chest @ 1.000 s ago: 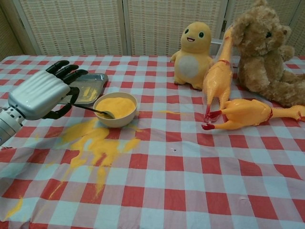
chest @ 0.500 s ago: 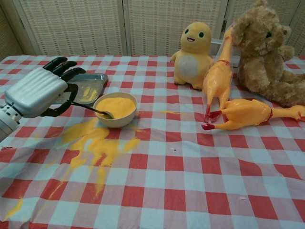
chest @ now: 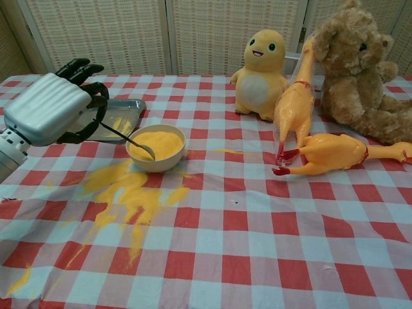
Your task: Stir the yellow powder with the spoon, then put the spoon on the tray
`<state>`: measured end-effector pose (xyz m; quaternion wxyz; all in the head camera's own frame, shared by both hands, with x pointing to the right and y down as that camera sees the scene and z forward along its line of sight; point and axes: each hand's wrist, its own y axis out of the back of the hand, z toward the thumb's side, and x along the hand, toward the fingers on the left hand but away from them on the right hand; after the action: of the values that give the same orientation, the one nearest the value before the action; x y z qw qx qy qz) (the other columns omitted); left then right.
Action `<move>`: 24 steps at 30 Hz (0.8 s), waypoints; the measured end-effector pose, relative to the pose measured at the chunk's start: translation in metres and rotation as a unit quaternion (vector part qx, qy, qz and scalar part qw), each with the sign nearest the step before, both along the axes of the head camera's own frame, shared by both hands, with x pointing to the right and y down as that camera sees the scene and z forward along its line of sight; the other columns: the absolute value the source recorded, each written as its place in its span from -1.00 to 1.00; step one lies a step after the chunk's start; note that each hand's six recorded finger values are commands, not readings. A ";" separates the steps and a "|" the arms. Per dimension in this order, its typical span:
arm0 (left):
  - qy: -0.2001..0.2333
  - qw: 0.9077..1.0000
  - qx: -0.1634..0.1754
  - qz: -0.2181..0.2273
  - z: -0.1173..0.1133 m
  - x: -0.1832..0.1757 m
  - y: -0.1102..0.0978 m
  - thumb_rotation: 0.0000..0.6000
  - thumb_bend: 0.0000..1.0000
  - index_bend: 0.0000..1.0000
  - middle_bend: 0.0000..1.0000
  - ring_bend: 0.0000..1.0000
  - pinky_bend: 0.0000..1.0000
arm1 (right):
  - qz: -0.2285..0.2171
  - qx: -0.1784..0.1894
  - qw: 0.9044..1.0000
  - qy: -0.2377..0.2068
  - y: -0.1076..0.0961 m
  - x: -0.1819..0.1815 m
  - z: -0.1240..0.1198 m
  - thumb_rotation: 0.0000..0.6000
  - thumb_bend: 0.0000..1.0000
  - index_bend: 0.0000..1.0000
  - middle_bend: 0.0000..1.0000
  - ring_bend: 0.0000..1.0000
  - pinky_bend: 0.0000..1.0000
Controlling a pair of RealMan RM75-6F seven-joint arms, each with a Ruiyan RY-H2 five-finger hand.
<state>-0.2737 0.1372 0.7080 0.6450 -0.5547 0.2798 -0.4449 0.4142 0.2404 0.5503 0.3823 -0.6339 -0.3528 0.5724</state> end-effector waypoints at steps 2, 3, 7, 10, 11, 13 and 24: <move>-0.001 1.000 0.008 -0.003 -0.004 0.002 -0.005 1.00 0.62 0.66 -0.38 -0.90 -1.00 | 0.000 0.000 1.000 -0.001 0.000 0.000 -0.001 1.00 -0.85 -1.00 -1.00 -1.00 -1.00; -0.002 1.000 0.011 -0.004 -0.005 0.004 -0.007 1.00 0.63 0.66 -0.37 -0.90 -1.00 | 0.000 0.001 1.000 -0.001 0.000 0.000 -0.001 1.00 -0.85 -1.00 -1.00 -1.00 -1.00; -0.003 1.000 0.018 -0.012 -0.011 0.010 -0.019 1.00 0.64 0.66 -0.36 -0.90 -1.00 | 0.001 0.001 1.000 -0.002 0.000 0.001 -0.002 1.00 -0.85 -1.00 -1.00 -1.00 -1.00; -0.006 1.000 0.021 -0.018 -0.014 0.012 -0.027 1.00 0.64 0.66 -0.36 -0.90 -1.00 | 0.004 0.004 1.000 -0.003 -0.001 0.002 -0.004 1.00 -0.85 -1.00 -1.00 -1.00 -1.00; -0.012 0.999 0.021 -0.020 -0.014 0.012 -0.029 1.00 0.64 0.66 -0.36 -0.90 -1.00 | 0.004 0.004 1.000 -0.002 -0.001 0.003 -0.004 1.00 -0.85 -1.00 -1.00 -1.00 -1.00; -0.024 0.999 0.020 -0.024 -0.013 0.013 -0.033 1.00 0.64 0.66 -0.37 -0.90 -1.00 | 0.004 0.004 1.000 -0.002 -0.001 0.003 -0.004 1.00 -0.85 -1.00 -1.00 -1.00 -1.00; -0.099 0.994 0.018 -0.042 0.000 0.024 -0.054 1.00 0.64 0.66 -0.36 -0.89 -1.00 | 0.010 0.006 1.000 -0.002 -0.004 0.006 -0.004 1.00 -0.85 -1.00 -1.00 -1.00 -1.00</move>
<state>-0.2498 0.0829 0.7082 0.6606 -0.4837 0.2453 -0.5191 0.4202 0.2364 0.5461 0.3800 -0.6287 -0.3634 0.5730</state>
